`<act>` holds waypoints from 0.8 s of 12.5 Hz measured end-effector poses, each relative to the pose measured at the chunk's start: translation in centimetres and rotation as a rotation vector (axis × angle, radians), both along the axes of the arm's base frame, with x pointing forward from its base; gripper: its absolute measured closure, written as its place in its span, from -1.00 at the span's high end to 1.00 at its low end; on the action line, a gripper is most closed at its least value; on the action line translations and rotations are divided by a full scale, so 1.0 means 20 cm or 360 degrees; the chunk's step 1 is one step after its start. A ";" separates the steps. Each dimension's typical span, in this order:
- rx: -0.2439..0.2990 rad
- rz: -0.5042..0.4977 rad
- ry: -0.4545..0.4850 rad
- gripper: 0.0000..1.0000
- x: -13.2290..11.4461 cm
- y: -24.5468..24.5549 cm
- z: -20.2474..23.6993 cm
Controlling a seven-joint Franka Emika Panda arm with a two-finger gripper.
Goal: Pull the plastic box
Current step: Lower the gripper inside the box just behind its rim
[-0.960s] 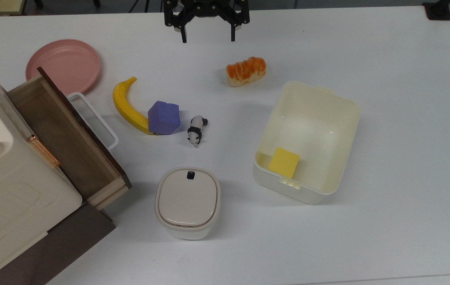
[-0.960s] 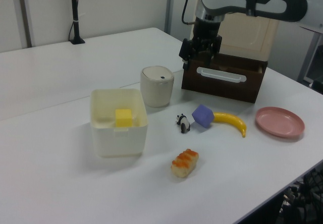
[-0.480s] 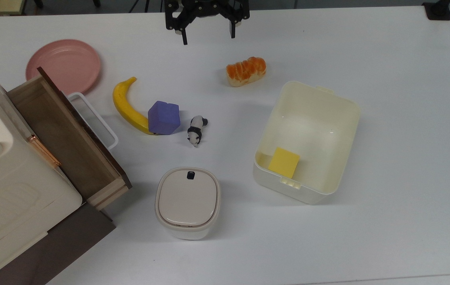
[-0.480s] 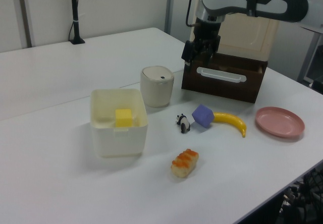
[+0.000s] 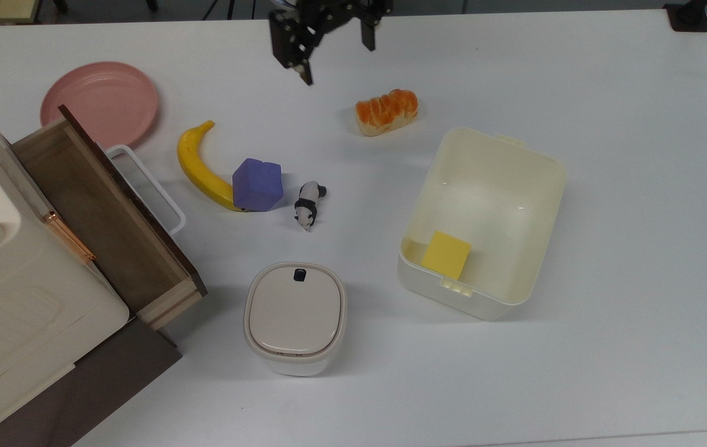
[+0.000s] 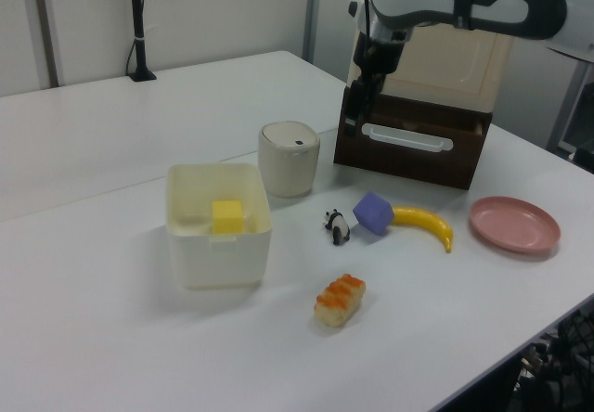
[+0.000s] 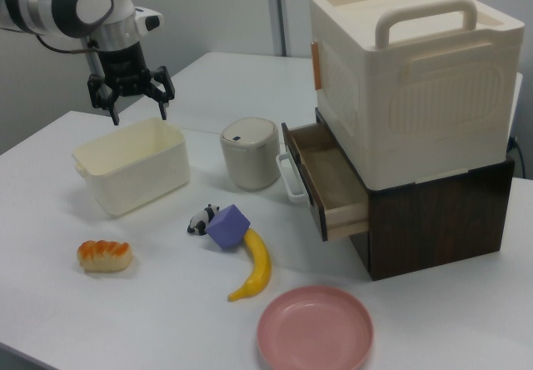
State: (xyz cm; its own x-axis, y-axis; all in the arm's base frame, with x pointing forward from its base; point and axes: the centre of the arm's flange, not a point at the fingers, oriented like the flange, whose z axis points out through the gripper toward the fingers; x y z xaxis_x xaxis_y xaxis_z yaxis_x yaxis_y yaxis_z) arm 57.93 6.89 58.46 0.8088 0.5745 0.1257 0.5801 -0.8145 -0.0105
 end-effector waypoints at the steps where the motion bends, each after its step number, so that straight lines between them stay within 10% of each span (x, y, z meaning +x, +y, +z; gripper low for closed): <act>1: 0.0046 0.0076 -0.0049 1.00 0.03 0.06 -0.02; 10: 0.0013 0.0649 -0.0291 1.00 0.26 0.71 -0.32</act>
